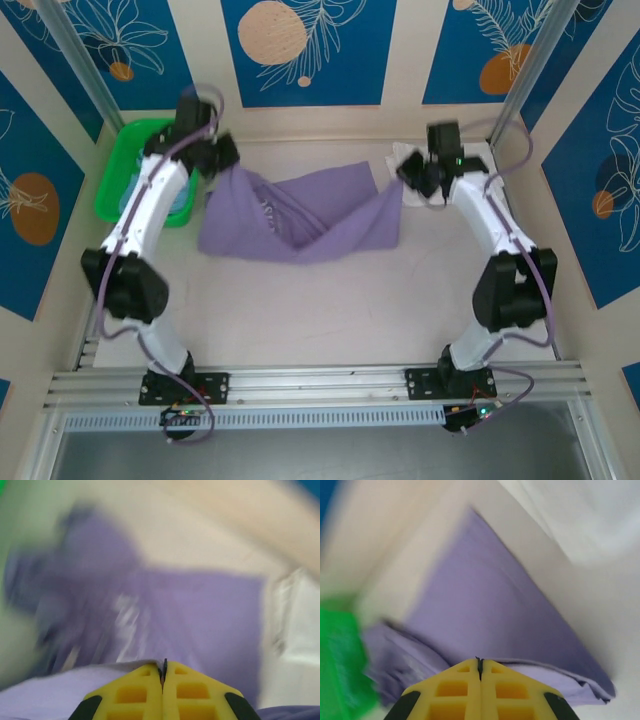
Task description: Fold and stack the t-shirts
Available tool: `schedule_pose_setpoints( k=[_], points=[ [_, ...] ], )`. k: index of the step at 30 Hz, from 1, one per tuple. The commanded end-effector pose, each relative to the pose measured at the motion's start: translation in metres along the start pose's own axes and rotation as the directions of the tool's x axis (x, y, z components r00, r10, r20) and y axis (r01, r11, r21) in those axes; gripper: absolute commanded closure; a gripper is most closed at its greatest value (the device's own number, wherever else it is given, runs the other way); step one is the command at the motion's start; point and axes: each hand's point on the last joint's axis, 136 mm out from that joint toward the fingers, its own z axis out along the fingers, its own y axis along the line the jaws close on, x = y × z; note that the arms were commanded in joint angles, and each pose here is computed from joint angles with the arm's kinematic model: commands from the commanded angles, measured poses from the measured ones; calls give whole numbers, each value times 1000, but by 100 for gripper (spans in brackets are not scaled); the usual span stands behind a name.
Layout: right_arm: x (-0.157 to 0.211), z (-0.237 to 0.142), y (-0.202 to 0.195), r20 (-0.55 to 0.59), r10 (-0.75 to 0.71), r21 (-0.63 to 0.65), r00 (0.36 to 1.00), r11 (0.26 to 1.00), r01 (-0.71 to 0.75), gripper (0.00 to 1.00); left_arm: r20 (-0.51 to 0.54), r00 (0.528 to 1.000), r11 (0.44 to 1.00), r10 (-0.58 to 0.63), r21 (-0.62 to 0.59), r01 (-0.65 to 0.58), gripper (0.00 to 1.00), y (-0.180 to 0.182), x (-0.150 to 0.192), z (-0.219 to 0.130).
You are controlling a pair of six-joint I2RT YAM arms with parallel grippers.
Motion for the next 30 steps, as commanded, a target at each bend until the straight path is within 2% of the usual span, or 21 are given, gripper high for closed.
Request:
schedule_pose_setpoints(
  k=[1, 3, 4, 5, 7, 9, 12, 15, 17, 19, 20, 22, 23, 26, 28, 29, 30],
  points=[
    [-60, -110, 100, 281, -151, -171, 948, 964, 204, 100, 472, 873, 933, 127, 241, -266, 100, -111, -100, -187],
    [-78, -174, 132, 437, -197, -188, 878, 934, 303, 100, 638, 764, 877, 96, 309, -368, 100, -135, -113, -268],
    [-81, -204, 141, 495, -210, -200, 843, 917, 346, 100, 678, 729, 866, 93, 306, -396, 100, -137, -111, -295],
    [-82, -228, 144, 537, -209, -209, 817, 906, 369, 100, 699, 706, 851, 111, 300, -431, 100, -138, -107, -312],
    [-78, -261, 134, 585, -198, -221, 787, 894, 389, 100, 693, 703, 842, 158, 278, -463, 100, -129, -87, -319],
    [-68, -276, 117, 598, -180, -245, 781, 887, 392, 100, 638, 743, 846, 204, 268, -461, 100, -111, -61, -298],
    [-38, -266, 80, 548, -181, -260, 816, 891, 372, 100, 512, 828, 873, 228, 268, -407, 100, -70, -6, -255],
    [6, -249, 38, 495, -166, -295, 853, 891, 344, 100, 393, 902, 895, 178, 317, -314, 100, -25, 63, -219],
    [36, -227, -2, 427, -139, -274, 893, 922, 274, 100, 323, 937, 914, 133, 326, -242, 91, 5, 103, -201],
    [70, -202, -51, 331, -82, -213, 940, 964, 159, 100, 244, 965, 931, 97, 321, -175, 95, 34, 145, -190],
    [86, -193, -68, 290, -71, -196, 954, 972, 132, 100, 216, 972, 940, 89, 304, -153, 93, 48, 161, -188],
    [119, -181, -109, 228, -21, -148, 973, 987, 56, 100, 195, 978, 960, 69, 253, -118, 77, 79, 193, -196],
    [130, -181, -124, 223, -14, -123, 975, 991, 43, 100, 206, 977, 970, 63, 217, -108, 73, 93, 202, -202],
    [152, -195, -181, 259, 47, 39, 965, 998, -59, 100, 288, 957, 993, 25, 105, -58, 70, 135, 220, -226],
    [158, -204, -193, 288, 43, 59, 957, 996, -63, 100, 365, 931, 999, -18, 39, 4, 78, 157, 217, -237],
    [159, -204, -197, 292, 40, 69, 956, 996, -63, 97, 383, 923, 999, -37, 28, 29, 78, 160, 214, -238],
    [159, -201, -203, 291, 40, 98, 956, 993, -71, 82, 391, 919, 998, -55, 32, 46, 74, 159, 210, -237]
  ],
)
